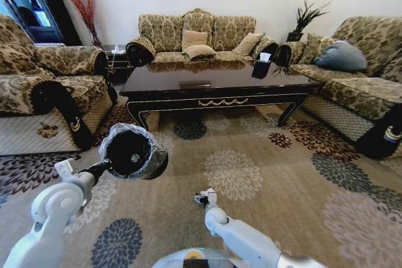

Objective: Move to the front of the table and pick up the trash from the floor, then place it into the trash bin.

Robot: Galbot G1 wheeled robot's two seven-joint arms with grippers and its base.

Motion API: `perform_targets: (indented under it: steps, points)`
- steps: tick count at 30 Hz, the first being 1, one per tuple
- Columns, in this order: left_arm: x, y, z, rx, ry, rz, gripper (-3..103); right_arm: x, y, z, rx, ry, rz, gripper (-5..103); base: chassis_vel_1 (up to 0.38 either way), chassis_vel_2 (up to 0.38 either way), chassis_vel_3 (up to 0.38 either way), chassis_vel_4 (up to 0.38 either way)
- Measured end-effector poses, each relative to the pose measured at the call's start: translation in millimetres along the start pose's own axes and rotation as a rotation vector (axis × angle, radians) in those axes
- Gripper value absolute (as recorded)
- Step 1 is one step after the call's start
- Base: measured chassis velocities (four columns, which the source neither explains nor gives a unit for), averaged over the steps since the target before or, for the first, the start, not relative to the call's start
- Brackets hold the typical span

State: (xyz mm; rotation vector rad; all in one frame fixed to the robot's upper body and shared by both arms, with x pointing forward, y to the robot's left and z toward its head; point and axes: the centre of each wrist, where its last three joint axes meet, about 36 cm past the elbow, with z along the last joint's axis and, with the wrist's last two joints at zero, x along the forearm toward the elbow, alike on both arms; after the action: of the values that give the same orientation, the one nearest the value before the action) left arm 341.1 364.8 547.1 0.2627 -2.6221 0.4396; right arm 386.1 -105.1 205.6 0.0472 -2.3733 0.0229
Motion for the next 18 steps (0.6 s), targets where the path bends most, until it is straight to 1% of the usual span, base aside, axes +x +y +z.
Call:
perform_targets:
  steps: [3, 4, 8, 10, 12, 14, 17, 18]
  points:
    - [-1.1, -1.1, 0.9, -0.002, 0.001, 0.002, 1, -1.5, -7.7, 0.2, 0.007, -0.001, 0.017, 65, 0.0, 0.0, 0.0, 0.0]
    - [-1.1, -1.1, 0.9, -0.002, 0.001, 0.002, 1, -1.5, -7.7, 0.2, 0.007, -0.001, 0.017, 65, 0.0, 0.0, 0.0, 0.0]
    - [-3.8, -1.4, 1.6, -0.003, 0.003, 0.0, 1, -2.7, -12.8, -0.2, 0.015, -0.005, 0.028, 44, 0.0, 0.0, 0.0, 0.0]
    - [-4.2, -1.3, 1.5, -0.003, 0.003, 0.0, 1, -3.2, -13.8, -0.2, 0.017, -0.006, 0.031, 44, 0.0, 0.0, 0.0, 0.0]
    - [-4.6, -1.1, 1.5, -0.004, 0.003, -0.001, 1, -4.4, -15.6, 0.2, 0.024, -0.008, 0.037, 32, 0.0, 0.0, 0.0, 0.0]
    - [-4.6, -1.1, 1.4, -0.004, 0.003, -0.001, 1, -4.9, -16.0, 0.4, 0.026, -0.008, 0.039, 32, 0.0, 0.0, 0.0, 0.0]
    - [-4.5, -0.9, 1.4, -0.006, 0.003, -0.001, 1, -6.6, -17.7, 1.8, 0.035, -0.009, 0.046, 16, 0.0, 0.0, 0.0, 0.0]
    - [-4.5, -0.9, 1.4, -0.006, 0.003, -0.001, 1, -6.6, -17.7, 1.8, 0.035, -0.009, 0.046, 16, 0.0, 0.0, 0.0, 0.0]
